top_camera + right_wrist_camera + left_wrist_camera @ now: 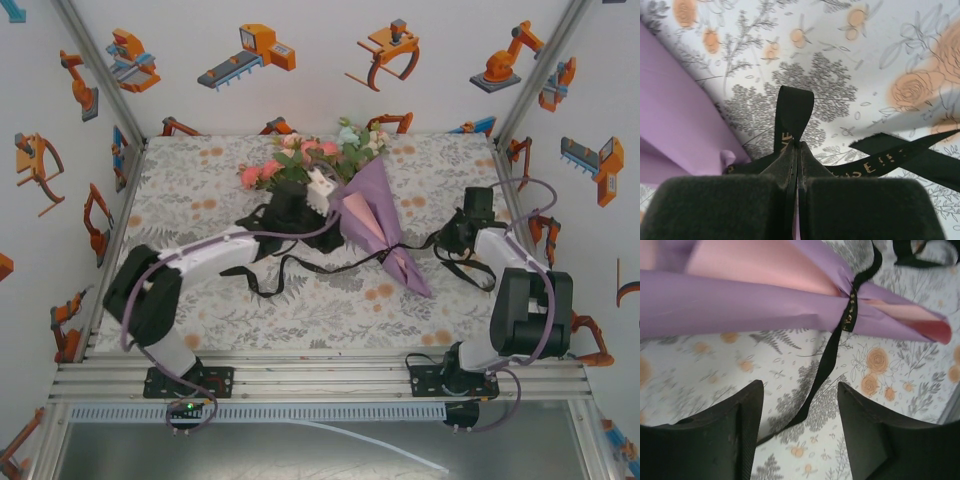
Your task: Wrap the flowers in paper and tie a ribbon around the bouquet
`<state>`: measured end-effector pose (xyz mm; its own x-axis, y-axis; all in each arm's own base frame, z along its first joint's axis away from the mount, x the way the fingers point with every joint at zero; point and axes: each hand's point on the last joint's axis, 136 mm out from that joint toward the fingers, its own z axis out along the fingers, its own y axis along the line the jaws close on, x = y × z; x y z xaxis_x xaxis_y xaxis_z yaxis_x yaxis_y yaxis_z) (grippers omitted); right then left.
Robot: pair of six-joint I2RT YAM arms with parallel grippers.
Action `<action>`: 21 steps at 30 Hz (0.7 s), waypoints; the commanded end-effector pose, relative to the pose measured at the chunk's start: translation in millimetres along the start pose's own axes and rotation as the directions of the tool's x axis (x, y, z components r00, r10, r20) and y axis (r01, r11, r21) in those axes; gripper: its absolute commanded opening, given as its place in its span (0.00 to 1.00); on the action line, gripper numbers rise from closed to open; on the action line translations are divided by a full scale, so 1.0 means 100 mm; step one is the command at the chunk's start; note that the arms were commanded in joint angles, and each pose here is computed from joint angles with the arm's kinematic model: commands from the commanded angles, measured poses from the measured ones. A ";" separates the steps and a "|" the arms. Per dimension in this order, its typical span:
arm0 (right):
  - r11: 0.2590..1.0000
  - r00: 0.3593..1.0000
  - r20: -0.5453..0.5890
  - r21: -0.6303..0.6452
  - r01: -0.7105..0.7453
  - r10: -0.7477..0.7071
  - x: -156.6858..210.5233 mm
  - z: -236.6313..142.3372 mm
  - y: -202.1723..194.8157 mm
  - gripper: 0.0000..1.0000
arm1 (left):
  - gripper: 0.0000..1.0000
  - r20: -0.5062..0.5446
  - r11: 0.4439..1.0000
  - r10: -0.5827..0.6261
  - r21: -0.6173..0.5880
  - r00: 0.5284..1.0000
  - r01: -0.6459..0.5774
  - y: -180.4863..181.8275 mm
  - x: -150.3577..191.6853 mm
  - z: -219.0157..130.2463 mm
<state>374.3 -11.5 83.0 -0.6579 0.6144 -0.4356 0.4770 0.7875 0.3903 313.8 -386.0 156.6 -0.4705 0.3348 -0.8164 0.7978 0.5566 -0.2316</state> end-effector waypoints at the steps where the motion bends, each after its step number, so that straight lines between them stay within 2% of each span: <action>1: 0.994 0.997 0.008 -0.076 0.075 -0.074 -0.06 -0.10 0.26 0.00 | 0.63 -0.076 0.991 0.107 0.083 0.991 -0.101 -0.23 0.15 0.34; 8: 0.992 0.996 0.005 -0.088 0.088 -0.088 -0.08 -0.13 0.34 0.00 | 0.68 -0.224 0.982 0.084 0.186 0.971 -0.042 -0.43 0.54 0.78; 11: 0.991 0.996 0.013 -0.100 0.086 -0.085 -0.09 -0.12 0.38 0.00 | 0.64 -0.272 0.982 0.055 0.188 0.961 -0.003 -0.42 0.70 0.87; 13: 0.991 0.996 0.029 -0.101 0.084 -0.081 -0.13 -0.13 0.39 0.00 | 0.50 -0.307 0.984 0.038 0.176 0.951 0.017 -0.39 0.80 0.92; 14: 0.992 0.996 0.044 -0.093 0.085 -0.082 -0.16 -0.13 0.38 0.00 | 0.38 -0.328 0.985 0.032 0.168 0.944 0.024 -0.37 0.86 0.93; 16: 0.995 0.993 0.088 -0.050 0.083 -0.078 -0.27 -0.15 0.33 0.00 | 0.02 -0.355 0.994 0.003 0.099 0.935 0.035 -0.23 0.98 0.94; 18: 0.996 0.985 0.157 0.059 0.060 -0.069 -0.41 -0.18 0.15 0.00 | 0.00 -0.338 0.995 -0.073 0.036 0.938 0.090 -0.03 1.02 0.85; 21: 0.974 0.966 0.255 0.225 -0.014 -0.045 -0.61 -0.26 -0.19 0.00 | 0.00 -0.256 0.978 -0.203 -0.018 0.945 0.205 0.25 0.97 0.56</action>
<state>390.4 -23.4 105.9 -0.6201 0.5652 -0.5441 0.4759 0.8224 0.3118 295.2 -426.9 49.2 -0.5939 0.4890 -0.6389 0.7894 0.5077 -0.3451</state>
